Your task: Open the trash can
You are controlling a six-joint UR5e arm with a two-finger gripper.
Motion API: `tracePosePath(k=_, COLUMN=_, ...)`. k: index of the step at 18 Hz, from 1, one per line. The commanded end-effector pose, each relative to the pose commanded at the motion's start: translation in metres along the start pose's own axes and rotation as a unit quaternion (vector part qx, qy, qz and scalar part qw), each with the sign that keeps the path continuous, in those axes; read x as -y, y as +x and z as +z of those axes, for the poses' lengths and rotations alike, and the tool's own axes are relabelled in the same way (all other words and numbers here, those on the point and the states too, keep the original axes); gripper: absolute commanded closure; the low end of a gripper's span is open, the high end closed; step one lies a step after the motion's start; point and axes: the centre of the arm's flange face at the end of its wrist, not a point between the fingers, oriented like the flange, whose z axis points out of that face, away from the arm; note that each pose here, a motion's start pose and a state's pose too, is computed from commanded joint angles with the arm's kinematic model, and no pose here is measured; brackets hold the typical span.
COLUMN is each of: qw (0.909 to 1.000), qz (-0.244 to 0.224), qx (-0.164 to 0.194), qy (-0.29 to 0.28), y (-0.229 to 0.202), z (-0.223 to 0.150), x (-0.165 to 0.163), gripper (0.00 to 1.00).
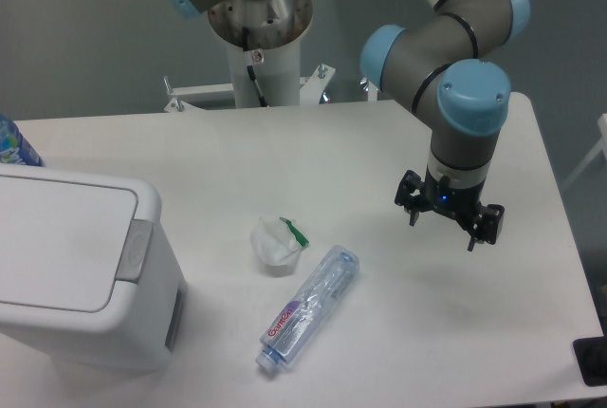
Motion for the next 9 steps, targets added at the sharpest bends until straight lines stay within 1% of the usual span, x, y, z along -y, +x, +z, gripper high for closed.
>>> tracePosePath(k=9, qw=1.0, qz=-0.002, qx=0.001, qy=0.009, y=-0.0018, z=-0.0053, x=0.0014, gripper=0.0)
